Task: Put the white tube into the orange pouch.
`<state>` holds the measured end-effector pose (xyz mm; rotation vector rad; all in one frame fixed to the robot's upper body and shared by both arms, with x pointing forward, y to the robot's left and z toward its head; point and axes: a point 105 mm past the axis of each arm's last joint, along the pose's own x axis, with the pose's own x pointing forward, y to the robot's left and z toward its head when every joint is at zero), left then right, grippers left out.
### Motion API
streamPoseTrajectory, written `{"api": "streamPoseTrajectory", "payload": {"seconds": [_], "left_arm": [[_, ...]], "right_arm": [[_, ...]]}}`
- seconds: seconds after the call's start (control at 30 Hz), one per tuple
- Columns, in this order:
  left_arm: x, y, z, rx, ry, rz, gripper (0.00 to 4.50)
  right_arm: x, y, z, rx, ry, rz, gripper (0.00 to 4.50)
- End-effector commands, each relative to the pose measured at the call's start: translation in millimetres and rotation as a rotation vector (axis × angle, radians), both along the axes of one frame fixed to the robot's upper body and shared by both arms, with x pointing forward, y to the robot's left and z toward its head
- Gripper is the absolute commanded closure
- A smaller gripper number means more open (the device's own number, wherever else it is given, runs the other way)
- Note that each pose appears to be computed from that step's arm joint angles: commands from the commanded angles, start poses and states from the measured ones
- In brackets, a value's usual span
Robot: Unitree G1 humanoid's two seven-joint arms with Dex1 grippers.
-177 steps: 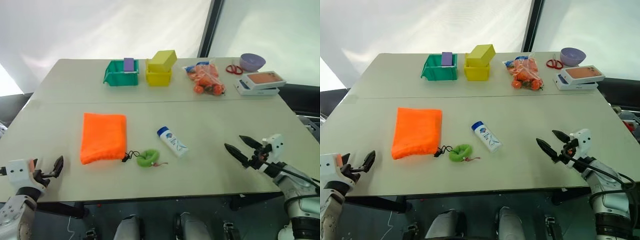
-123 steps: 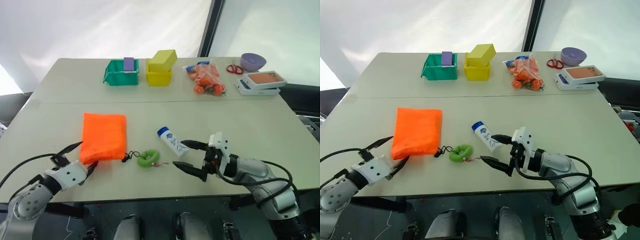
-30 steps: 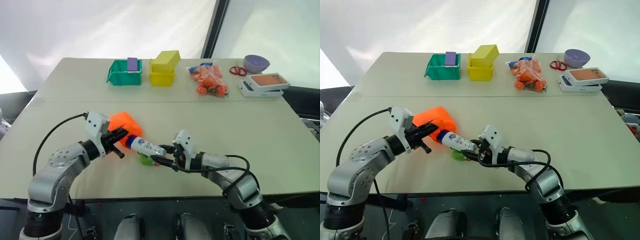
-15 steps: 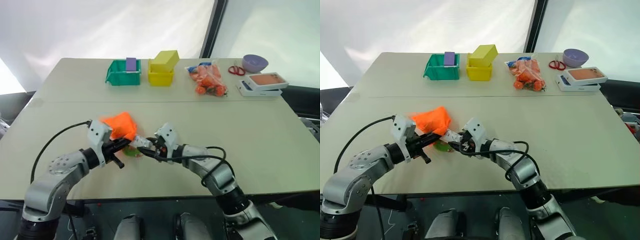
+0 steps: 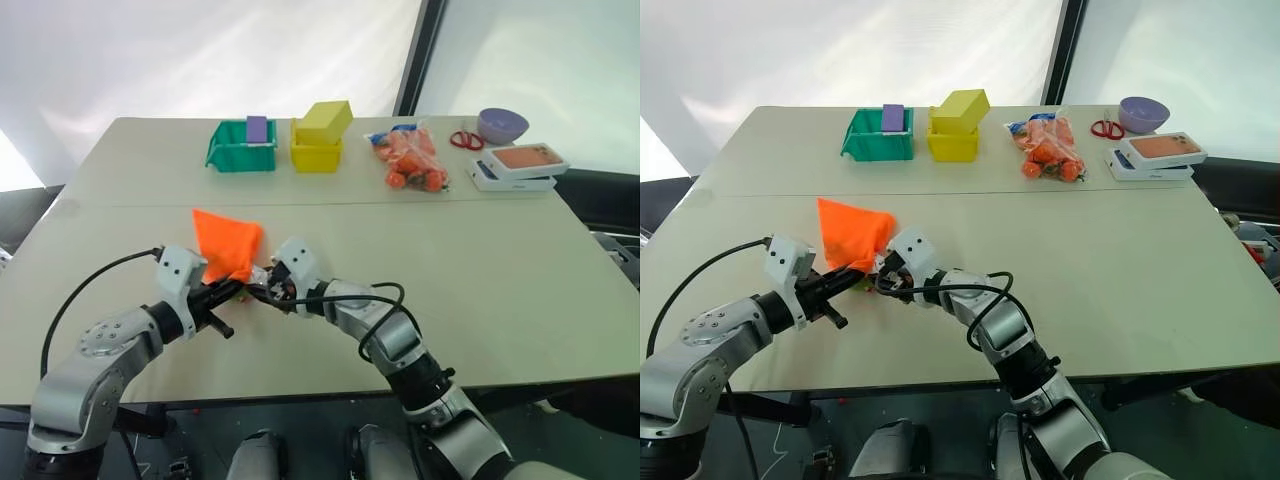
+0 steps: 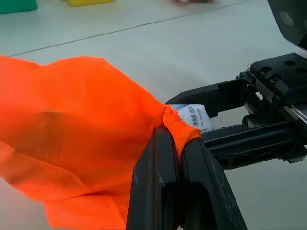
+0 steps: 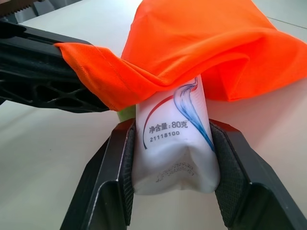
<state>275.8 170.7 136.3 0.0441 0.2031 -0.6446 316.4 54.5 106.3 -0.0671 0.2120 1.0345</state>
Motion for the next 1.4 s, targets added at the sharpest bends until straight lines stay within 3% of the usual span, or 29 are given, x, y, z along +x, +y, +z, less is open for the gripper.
{"api": "streamPoseTrajectory", "payload": {"seconds": [0.03,0.33,0.63,1.07,1.4], "left_arm": [[-3.1,-3.4,13.2,-0.017,-0.050,-0.044,4.50],[6.9,-1.9,30.1,-0.050,-0.084,-0.043,4.50],[-1.8,-30.6,36.4,-0.090,-0.059,-0.162,4.50],[-12.1,-49.9,20.5,-0.097,-0.008,-0.207,4.50],[-9.8,-37.3,16.3,-0.088,-0.010,-0.154,4.50]], "right_arm": [[5.6,-18.5,21.5,0.041,-0.071,-0.054,2.69],[15.1,-67.5,37.7,0.060,-0.062,-0.173,2.69],[7.0,-47.1,43.1,0.042,-0.066,-0.112,2.69],[8.5,-7.0,27.4,-0.075,-0.097,0.001,2.69],[-9.3,-25.9,25.6,-0.099,-0.126,0.137,2.69]]}}
